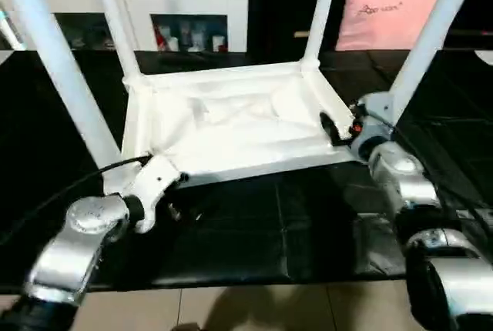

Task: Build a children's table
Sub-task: Rotate table base

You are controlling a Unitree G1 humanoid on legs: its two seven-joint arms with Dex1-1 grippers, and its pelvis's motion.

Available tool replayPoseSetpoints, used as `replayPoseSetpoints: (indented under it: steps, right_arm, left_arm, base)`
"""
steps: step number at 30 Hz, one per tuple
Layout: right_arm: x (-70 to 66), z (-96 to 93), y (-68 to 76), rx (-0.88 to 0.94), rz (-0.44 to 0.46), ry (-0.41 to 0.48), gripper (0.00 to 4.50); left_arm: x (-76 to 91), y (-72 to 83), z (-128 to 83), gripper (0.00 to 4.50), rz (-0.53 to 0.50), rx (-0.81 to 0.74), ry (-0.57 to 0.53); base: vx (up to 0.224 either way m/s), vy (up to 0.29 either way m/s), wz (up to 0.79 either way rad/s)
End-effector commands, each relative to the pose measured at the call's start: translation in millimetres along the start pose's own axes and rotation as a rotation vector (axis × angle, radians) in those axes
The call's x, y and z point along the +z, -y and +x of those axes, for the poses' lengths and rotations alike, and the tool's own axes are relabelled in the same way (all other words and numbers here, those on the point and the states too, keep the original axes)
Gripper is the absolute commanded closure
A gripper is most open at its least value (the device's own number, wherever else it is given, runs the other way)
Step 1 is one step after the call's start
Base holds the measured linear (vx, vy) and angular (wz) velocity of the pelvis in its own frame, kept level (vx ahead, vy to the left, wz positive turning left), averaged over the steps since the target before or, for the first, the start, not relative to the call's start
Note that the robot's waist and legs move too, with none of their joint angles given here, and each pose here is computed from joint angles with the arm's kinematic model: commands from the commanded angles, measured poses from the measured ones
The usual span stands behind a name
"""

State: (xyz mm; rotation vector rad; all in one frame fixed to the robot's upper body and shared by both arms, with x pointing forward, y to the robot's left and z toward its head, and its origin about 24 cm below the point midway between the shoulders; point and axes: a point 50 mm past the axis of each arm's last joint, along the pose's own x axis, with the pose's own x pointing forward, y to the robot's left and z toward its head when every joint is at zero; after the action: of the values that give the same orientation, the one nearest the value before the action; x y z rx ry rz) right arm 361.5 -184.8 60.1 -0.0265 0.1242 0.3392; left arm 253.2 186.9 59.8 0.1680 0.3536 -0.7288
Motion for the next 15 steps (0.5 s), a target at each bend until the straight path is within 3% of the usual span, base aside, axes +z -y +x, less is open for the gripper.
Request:
replayPoseSetpoints:
  steps: [1, 7, 11, 15]
  right_arm:
    - [4.1, -0.3, -7.0, 0.077, -0.001, 0.009, 0.00]
    - [-4.5, -24.3, -31.2, 0.362, 0.028, -0.013, 0.00]
    - [-11.0, -41.8, -42.4, 0.511, 0.041, -0.034, 0.00]
    - [-13.9, -67.1, -59.7, 0.750, 0.066, -0.072, 0.00]
  left_arm:
    - [2.8, -2.9, -6.7, 0.07, -0.038, 0.033, 0.038]
    - [-23.0, -6.8, -46.1, 0.07, -0.071, 0.021, -0.082]
    - [-28.9, -36.5, -68.3, 0.07, -0.098, 0.050, -0.154]
    - [-21.5, -59.5, -93.9, 0.07, -0.133, 0.160, -0.129]
  base:
    - [0.000, 0.000, 0.00]
    - [0.000, 0.000, 0.00]
    - [0.000, 0.000, 0.00]
    - [0.000, 0.000, 0.00]
